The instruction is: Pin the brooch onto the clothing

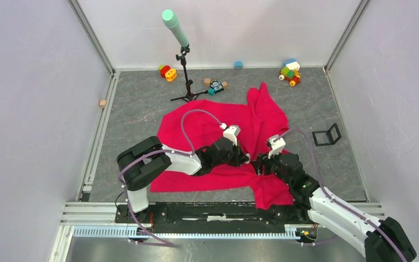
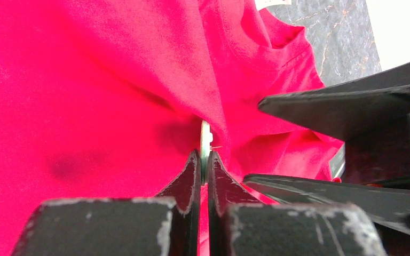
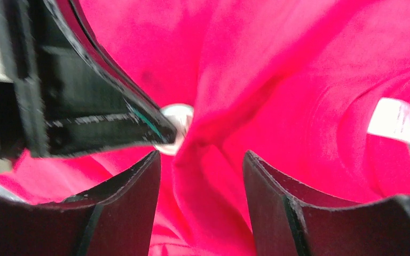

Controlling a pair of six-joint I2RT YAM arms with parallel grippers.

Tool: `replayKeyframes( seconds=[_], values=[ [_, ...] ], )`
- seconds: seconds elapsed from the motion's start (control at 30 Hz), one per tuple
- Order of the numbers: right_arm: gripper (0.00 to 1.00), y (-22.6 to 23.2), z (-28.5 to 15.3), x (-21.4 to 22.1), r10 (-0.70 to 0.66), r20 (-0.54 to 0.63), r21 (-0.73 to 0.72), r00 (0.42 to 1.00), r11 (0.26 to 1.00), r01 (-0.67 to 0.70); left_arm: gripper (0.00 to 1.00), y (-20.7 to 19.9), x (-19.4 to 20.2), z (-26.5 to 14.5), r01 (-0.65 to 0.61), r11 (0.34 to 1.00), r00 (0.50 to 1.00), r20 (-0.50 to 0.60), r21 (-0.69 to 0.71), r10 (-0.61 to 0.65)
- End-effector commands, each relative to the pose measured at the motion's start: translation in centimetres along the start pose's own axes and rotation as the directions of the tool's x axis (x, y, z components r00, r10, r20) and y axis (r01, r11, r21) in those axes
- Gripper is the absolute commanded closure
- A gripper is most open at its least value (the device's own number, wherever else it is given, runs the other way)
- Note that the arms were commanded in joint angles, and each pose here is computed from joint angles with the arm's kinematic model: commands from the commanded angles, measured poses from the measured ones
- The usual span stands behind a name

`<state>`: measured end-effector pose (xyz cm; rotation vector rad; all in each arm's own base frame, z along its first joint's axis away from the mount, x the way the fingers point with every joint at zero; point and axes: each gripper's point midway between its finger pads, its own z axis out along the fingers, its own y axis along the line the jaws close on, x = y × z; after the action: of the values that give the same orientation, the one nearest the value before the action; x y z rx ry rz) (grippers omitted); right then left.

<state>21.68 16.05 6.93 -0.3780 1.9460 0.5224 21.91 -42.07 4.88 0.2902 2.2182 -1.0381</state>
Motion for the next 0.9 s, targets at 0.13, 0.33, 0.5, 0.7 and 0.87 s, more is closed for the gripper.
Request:
replayKeyframes(
  seconds=[0.13, 0.33, 0.5, 0.7, 0.87],
  values=[
    [0.39, 0.7, 0.5, 1.6, -0.005, 0.001, -0.061, 1.0, 0.998, 0.005, 0.98, -0.6, -1.5, -0.3, 0.028, 0.999, 0.999, 0.033, -0.016, -0.027],
    [0.44, 1.0, 1.0, 1.7, 0.001, 0.013, -0.077, 1.0, 0.997, 0.0, 0.98, -0.4, -1.4, 0.0, 0.03, 0.999, 0.999, 0.018, -0.033, -0.03],
    [0.46, 0.9, 1.4, 2.1, -0.012, -0.002, -0.079, 1.0, 0.997, 0.011, 0.98, -0.2, -1.4, -0.1, 0.03, 0.998, 0.999, 0.018, -0.053, -0.029],
    [0.5, 0.6, 1.7, 2.9, -0.023, -0.033, -0.069, 0.999, 0.997, 0.021, 0.98, 0.0, -1.5, 0.0, 0.028, 0.997, 0.999, 0.017, -0.068, -0.027],
    [0.53, 0.6, 1.9, 3.8, -0.026, -0.057, -0.074, 0.998, 0.997, 0.022, 0.98, 0.0, -1.5, 0.1, 0.028, 0.997, 1.0, 0.014, -0.073, -0.027]
  ],
)
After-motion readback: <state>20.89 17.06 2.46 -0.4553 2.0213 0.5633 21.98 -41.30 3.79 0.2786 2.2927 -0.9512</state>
